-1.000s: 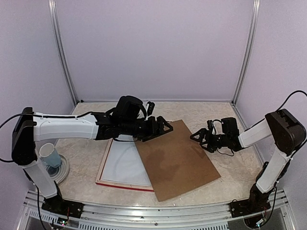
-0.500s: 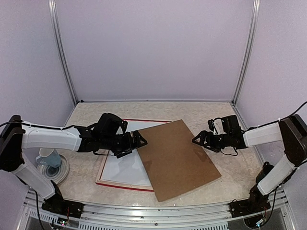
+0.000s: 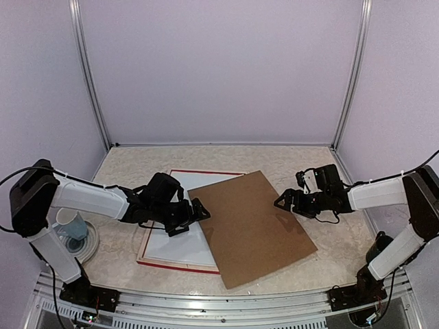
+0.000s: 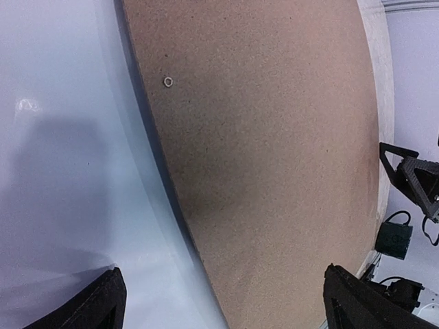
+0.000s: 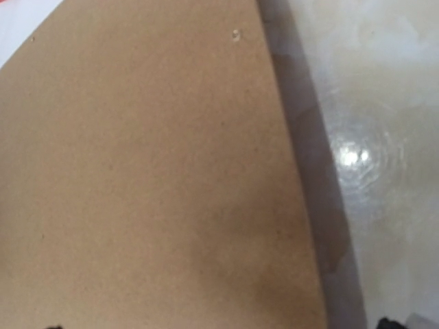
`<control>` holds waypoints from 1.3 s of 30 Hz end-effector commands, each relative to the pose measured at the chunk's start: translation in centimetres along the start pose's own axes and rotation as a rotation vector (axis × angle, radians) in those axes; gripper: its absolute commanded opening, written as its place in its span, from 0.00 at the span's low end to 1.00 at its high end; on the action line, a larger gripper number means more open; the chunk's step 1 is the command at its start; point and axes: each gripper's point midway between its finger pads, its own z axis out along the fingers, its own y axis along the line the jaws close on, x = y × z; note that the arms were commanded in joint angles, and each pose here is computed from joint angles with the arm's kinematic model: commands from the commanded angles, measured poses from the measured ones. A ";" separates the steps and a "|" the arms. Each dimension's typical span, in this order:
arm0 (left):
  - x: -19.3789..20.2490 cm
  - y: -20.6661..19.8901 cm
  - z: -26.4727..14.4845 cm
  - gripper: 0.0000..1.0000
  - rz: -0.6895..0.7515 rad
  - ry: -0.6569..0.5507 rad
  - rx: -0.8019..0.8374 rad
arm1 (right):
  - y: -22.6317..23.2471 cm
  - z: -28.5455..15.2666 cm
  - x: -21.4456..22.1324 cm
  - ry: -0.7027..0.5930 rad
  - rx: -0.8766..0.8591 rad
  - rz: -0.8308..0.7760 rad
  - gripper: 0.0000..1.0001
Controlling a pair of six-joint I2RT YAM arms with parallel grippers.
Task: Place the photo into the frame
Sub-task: Turn over the backboard.
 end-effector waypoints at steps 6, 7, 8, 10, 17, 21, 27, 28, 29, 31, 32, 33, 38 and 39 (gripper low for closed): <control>-0.8 -2.5 1.4 0.99 0.008 0.001 0.105 | 2.3 -2.1 -1.8 -0.083 0.048 -0.084 0.99; -0.9 -2.8 1.4 0.99 0.012 0.000 0.117 | 2.2 -2.0 -1.5 -0.081 0.051 -0.086 0.99; -0.8 -3.0 1.5 0.98 0.014 0.002 0.129 | 2.1 -1.9 -1.3 -0.077 0.055 -0.089 0.99; -0.9 -3.5 1.6 0.97 0.016 0.007 0.153 | 1.8 -1.5 -0.6 -0.064 0.056 -0.090 0.98; -0.7 -3.9 2.1 0.96 0.020 0.017 0.171 | 1.6 -0.3 0.9 -0.036 0.019 -0.083 0.95; -0.5 -3.4 2.3 0.96 0.006 0.022 0.162 | 1.9 0.1 1.2 -0.031 0.017 -0.091 0.94; -0.4 -3.3 2.5 0.95 -0.001 0.023 0.166 | 1.9 0.6 1.9 -0.024 0.016 -0.098 0.85; -0.4 -3.3 2.5 0.95 -0.003 0.024 0.167 | 1.8 0.6 2.0 -0.020 0.017 -0.096 0.84; -0.4 -3.4 2.5 0.95 -0.004 0.024 0.170 | 1.8 0.7 2.1 -0.019 0.015 -0.095 0.83; -0.4 -3.5 2.6 0.95 -0.003 0.025 0.177 | 1.7 0.7 2.2 -0.017 0.017 -0.096 0.83; -0.5 -3.6 2.6 0.95 -0.003 0.023 0.179 | 1.5 0.9 2.4 -0.012 0.023 -0.093 0.83; -0.5 -3.7 2.6 0.95 -0.001 0.020 0.185 | 1.3 1.0 2.6 -0.006 0.028 -0.091 0.82; -0.5 -5.2 2.3 0.93 0.015 0.026 0.262 | 0.6 1.9 3.7 0.030 0.030 -0.073 0.82; -0.5 -5.5 2.2 0.93 0.018 0.028 0.278 | 0.5 2.1 3.8 0.032 0.029 -0.068 0.82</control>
